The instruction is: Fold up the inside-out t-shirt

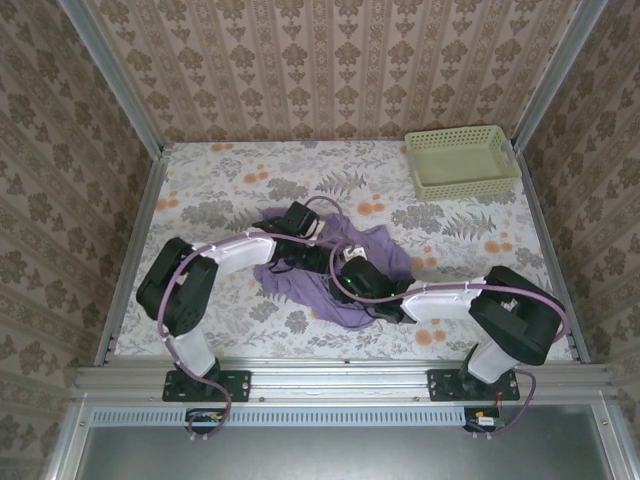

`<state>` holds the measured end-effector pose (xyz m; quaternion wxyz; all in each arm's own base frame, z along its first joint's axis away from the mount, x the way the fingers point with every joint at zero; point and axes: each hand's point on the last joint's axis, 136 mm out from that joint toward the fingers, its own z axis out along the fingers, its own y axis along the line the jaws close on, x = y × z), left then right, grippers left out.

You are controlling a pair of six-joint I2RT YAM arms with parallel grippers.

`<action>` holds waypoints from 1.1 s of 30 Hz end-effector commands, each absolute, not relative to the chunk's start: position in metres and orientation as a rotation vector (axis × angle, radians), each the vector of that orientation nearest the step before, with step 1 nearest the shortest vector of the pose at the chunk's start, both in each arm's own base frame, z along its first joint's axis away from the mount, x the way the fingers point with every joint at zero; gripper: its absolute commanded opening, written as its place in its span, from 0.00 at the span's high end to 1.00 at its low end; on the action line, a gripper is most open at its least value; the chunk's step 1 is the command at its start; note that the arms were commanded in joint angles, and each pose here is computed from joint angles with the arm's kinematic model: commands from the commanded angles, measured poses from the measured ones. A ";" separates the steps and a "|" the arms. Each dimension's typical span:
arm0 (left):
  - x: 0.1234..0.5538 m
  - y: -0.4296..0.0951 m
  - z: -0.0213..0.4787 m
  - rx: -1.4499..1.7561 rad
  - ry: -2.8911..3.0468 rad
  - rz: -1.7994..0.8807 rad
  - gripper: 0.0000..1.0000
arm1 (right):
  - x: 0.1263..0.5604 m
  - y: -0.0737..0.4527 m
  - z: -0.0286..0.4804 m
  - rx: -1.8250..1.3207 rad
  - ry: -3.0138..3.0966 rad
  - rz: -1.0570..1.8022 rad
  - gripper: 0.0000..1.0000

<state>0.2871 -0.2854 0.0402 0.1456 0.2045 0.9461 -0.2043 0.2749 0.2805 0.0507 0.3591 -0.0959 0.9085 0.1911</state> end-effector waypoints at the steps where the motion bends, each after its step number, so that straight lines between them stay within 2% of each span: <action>1: 0.298 -0.294 0.040 0.560 2.708 -0.610 0.42 | 0.276 0.278 0.051 -0.249 2.350 0.473 0.79; 2: 0.301 -0.293 0.039 0.538 2.713 -0.605 0.47 | 0.275 0.277 0.053 -0.256 2.342 0.471 0.88; 4: 0.307 -0.292 0.046 0.505 2.703 -0.615 0.56 | 0.272 0.274 0.058 -0.263 2.323 0.472 0.98; 7: 0.316 -0.285 0.066 0.455 2.658 -0.621 0.73 | 0.266 0.267 0.064 -0.285 2.309 0.457 1.00; 10: 0.328 -0.267 0.090 0.364 2.609 -0.606 0.96 | 0.259 0.260 0.074 -0.335 2.283 0.445 1.00; 11: 0.332 -0.259 0.100 0.324 2.591 -0.605 1.00 | 0.257 0.258 0.089 -0.350 2.244 0.466 1.00; 18: 0.343 -0.168 0.149 -0.025 2.466 -0.571 1.00 | 0.234 0.222 0.133 -0.332 2.098 0.525 1.00; 21: 0.337 -0.155 0.146 -0.055 2.485 -0.575 1.00 | 0.226 0.213 0.125 -0.303 2.103 0.553 1.00; 25: 0.331 -0.164 0.126 -0.030 2.550 -0.607 1.00 | 0.223 0.218 0.103 -0.296 2.171 0.573 1.00; 26: 0.330 -0.168 0.119 -0.020 2.575 -0.621 1.00 | 0.225 0.218 0.100 -0.293 2.191 0.552 0.94; 29: 0.322 -0.182 0.104 0.043 2.623 -0.629 1.00 | 0.236 0.213 0.103 -0.287 2.227 0.426 0.63; 33: 0.311 -0.194 0.098 0.106 2.634 -0.629 1.00 | 0.245 0.223 0.130 -0.374 2.208 0.367 0.44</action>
